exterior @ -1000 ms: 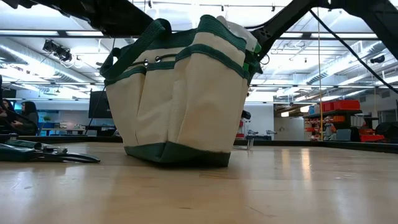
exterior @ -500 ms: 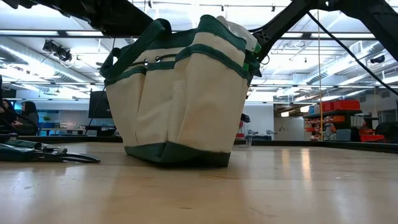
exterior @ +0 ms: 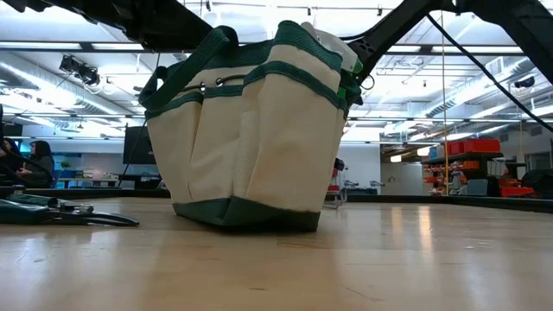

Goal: Pick & Place Garden tools in Gardening bag
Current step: Put the brown hand rake into the gardening bag

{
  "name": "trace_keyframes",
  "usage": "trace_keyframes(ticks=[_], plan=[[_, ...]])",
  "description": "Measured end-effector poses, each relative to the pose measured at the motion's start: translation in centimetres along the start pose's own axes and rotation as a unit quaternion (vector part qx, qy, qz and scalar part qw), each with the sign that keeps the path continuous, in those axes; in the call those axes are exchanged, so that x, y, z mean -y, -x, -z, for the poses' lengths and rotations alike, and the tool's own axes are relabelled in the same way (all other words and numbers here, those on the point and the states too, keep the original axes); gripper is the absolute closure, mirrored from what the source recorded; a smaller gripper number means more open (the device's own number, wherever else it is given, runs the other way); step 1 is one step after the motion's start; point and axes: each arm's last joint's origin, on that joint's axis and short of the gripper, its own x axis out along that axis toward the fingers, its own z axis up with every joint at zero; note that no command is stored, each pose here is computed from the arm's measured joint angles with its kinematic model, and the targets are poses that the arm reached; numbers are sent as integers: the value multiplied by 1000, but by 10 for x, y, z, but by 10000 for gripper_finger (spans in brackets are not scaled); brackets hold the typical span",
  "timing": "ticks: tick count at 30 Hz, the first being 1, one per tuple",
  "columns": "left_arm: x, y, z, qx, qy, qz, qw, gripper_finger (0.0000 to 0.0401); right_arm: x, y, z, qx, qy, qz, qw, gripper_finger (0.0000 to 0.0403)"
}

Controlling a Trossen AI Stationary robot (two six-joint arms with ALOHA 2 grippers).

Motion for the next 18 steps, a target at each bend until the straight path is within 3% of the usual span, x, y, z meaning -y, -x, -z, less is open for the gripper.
trace_keyframes(ticks=[18], plan=[[0,0,0,0,0,1,1000,131,-10,-13,10,-23,6,25,999,307]])
